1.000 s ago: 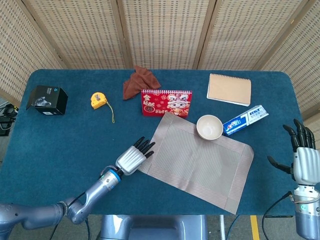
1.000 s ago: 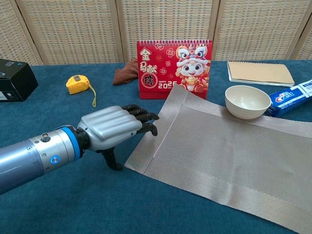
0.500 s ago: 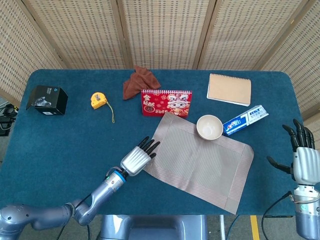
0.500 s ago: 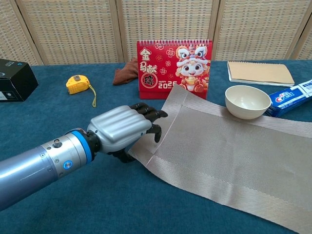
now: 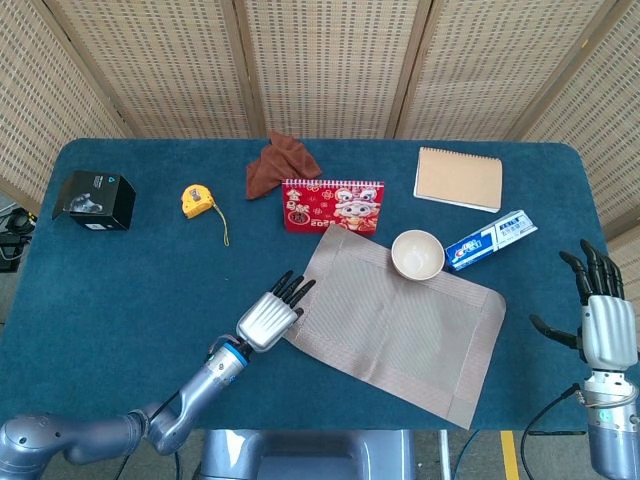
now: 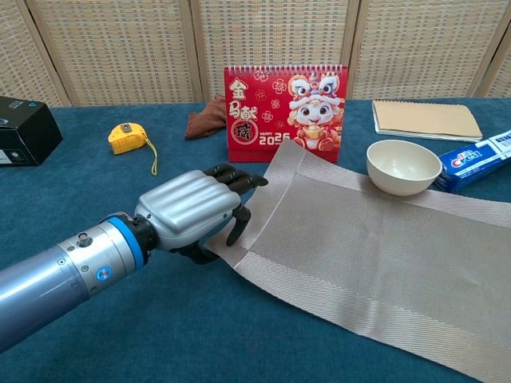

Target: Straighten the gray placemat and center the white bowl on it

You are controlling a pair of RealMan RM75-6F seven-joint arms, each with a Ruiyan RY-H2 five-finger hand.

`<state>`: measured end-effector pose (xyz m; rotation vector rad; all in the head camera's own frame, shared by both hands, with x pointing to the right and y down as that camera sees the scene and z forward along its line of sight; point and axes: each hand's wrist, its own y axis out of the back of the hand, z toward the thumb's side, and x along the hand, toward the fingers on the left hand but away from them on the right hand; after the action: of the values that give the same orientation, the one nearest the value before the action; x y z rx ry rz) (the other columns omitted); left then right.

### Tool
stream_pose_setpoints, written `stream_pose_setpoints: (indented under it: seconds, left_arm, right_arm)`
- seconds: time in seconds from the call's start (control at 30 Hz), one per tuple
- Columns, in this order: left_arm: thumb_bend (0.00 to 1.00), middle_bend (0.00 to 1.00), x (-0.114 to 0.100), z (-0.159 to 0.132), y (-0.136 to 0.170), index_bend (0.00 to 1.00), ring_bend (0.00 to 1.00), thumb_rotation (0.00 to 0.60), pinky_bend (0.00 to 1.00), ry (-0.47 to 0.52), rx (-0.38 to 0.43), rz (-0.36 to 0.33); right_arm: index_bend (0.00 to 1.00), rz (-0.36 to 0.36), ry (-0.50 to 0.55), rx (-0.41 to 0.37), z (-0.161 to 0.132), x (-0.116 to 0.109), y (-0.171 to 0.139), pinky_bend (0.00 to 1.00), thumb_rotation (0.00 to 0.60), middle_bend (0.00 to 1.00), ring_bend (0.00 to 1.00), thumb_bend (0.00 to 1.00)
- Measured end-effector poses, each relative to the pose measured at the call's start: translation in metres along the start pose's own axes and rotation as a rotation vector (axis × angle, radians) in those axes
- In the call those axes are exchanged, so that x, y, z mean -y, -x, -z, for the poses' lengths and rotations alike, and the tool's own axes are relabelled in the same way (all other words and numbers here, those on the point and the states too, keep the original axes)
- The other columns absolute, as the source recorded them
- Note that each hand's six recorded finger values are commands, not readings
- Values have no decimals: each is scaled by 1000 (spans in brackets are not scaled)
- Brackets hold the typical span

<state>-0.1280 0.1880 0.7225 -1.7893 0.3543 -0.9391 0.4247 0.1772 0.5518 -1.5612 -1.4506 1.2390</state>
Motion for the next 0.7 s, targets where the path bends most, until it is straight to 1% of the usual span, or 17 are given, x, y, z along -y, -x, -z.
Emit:
stream_pose_setpoints:
  seconds: [0.3, 0.5, 0.7]
  left_arm:
    - [441, 0, -1, 1, 12, 689, 0, 600, 0, 8, 0, -1]
    - [442, 0, -3, 4, 31, 693, 0, 600, 0, -7, -5, 8]
    - [446, 0, -1, 17, 53, 699, 0, 600, 0, -18, -41, 26]
  right_arm:
    - [186, -3, -2, -6, -2, 1, -1, 0, 600, 0, 0, 172]
    - [186, -8, -5, -12, -4, 3, -3, 0, 600, 0, 0, 172]
    - [186, -15, -13, -21, -7, 6, -5, 0, 600, 0, 0, 173]
